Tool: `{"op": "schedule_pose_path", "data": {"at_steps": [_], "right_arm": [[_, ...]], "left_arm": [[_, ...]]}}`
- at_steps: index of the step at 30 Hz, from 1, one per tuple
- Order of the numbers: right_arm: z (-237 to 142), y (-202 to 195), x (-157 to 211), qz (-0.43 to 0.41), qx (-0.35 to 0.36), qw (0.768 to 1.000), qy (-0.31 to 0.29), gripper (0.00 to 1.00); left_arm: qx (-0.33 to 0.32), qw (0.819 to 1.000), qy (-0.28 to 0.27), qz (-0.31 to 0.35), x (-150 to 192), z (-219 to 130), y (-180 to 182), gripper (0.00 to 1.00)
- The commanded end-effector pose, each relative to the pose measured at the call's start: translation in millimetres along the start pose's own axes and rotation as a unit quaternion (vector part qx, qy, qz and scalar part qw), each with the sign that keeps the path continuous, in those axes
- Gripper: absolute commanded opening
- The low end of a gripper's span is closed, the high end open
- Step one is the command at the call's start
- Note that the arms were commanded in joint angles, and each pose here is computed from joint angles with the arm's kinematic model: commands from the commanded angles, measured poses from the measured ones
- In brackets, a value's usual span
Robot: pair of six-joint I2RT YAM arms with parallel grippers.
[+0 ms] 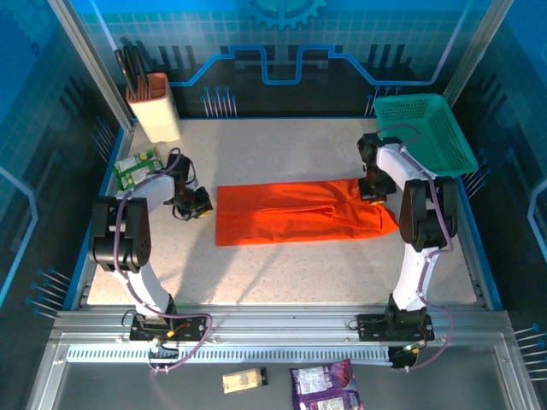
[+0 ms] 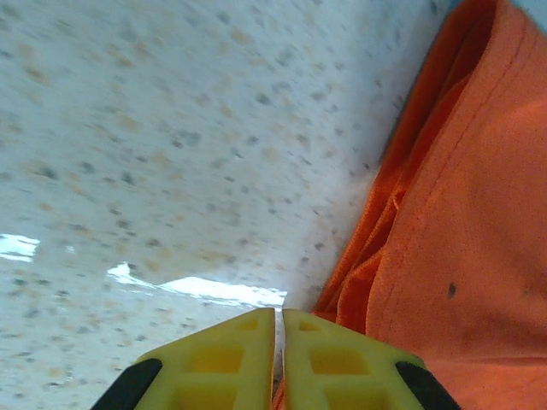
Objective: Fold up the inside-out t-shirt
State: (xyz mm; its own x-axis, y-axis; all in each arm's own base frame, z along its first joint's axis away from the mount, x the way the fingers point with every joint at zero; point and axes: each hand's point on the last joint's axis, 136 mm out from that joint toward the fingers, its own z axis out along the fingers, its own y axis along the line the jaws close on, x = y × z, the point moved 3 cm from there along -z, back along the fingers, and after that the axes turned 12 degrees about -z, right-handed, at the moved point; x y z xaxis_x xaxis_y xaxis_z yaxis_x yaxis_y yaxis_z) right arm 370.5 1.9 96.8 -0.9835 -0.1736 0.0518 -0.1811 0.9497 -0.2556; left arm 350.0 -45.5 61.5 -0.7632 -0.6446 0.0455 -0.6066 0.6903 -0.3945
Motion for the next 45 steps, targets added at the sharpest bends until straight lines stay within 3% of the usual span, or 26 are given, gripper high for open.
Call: {"op": "schedule_pose_path", "data": {"at_steps": [1,10,20,32,45], "right_arm": [[-30,-9,3,-0.004,0.033,0.999,-0.01,0.0],[-74,54,1,-0.045,-0.034,0.997,-0.052,0.0],[-106,161,-8,-0.099,-0.162,0.977,-0.095,0.0],[-135,272,-18,-0.185,-0.218,0.953,-0.1,0.0],[-145,358,-23,-0.229,-0.306,0.919,-0.096,0.0]], "left_arm": [[0.016,0.999,0.039,-0.008,17,17,-7,0.1],[0.001,0.998,0.061,-0.004,30,40,-6,0.02],[0.009,0.998,0.069,-0.005,35,47,-3,0.01],[0.01,0.997,0.075,-0.001,38,54,3,0.01],[0.012,0.997,0.079,0.006,44,58,3,0.01]]}}
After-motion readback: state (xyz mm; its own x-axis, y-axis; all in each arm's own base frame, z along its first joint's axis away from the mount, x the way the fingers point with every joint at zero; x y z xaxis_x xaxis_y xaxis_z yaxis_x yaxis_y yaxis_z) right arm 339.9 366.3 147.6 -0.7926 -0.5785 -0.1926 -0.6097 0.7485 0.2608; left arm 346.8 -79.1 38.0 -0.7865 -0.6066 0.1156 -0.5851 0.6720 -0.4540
